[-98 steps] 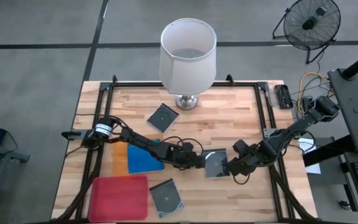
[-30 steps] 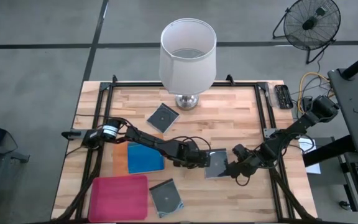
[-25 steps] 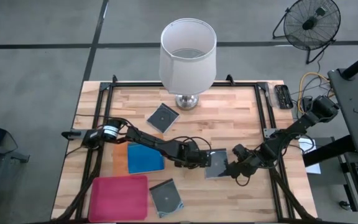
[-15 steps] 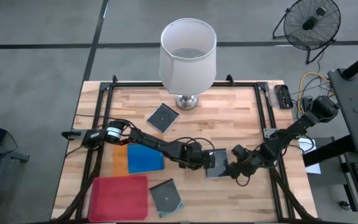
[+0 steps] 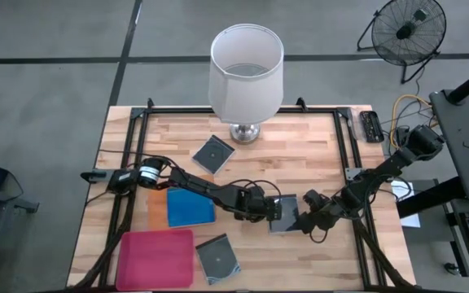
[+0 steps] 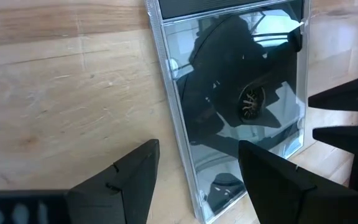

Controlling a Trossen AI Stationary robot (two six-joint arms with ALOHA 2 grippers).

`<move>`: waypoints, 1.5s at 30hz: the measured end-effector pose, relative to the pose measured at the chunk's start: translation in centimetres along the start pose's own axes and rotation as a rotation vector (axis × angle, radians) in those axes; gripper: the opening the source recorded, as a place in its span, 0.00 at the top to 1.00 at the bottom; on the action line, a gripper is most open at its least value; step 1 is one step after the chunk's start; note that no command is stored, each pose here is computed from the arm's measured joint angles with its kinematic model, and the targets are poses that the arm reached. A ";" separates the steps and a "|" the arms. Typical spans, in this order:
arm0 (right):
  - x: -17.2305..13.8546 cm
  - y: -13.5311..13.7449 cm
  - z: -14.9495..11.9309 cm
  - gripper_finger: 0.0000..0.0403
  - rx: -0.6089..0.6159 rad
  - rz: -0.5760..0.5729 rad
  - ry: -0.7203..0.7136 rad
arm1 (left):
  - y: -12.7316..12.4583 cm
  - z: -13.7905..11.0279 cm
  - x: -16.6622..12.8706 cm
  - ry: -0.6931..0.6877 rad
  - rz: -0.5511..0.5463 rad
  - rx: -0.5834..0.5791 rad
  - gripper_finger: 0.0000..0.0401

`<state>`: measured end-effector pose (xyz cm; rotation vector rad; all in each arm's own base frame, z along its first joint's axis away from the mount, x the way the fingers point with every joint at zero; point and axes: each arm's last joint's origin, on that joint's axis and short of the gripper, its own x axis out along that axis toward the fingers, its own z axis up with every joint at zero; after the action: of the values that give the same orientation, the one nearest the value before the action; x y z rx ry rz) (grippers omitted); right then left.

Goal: Pick & place jewel cases by type
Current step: Put the middle black cd case into the pink bin

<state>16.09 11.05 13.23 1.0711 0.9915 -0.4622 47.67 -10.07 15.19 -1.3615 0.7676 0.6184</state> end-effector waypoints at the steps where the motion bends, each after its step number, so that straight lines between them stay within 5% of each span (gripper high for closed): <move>1: 0.0 -0.1 0.0 0.62 0.000 -0.004 0.000 | 0.0 0.0 0.0 0.000 0.000 0.000 0.48; 12: 0.2 -0.7 0.0 0.64 0.023 -0.021 -0.002 | 0.0 0.0 0.0 0.000 0.002 0.002 0.48; 22: -0.3 -0.2 0.0 0.96 -0.053 0.002 0.013 | 0.0 0.0 0.0 0.001 -0.005 0.017 0.48; 32: -0.2 -1.4 0.1 0.98 -0.209 -0.131 0.020 | 0.0 0.0 0.0 0.001 -0.009 0.019 0.48; 45: 0.4 -1.1 0.7 0.98 -0.344 -0.115 0.006 | 0.0 0.0 0.1 -0.002 -0.011 0.020 0.48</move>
<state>15.81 9.98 12.38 0.7097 1.0959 -0.3645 47.75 -10.10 15.17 -1.3458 0.7624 0.6011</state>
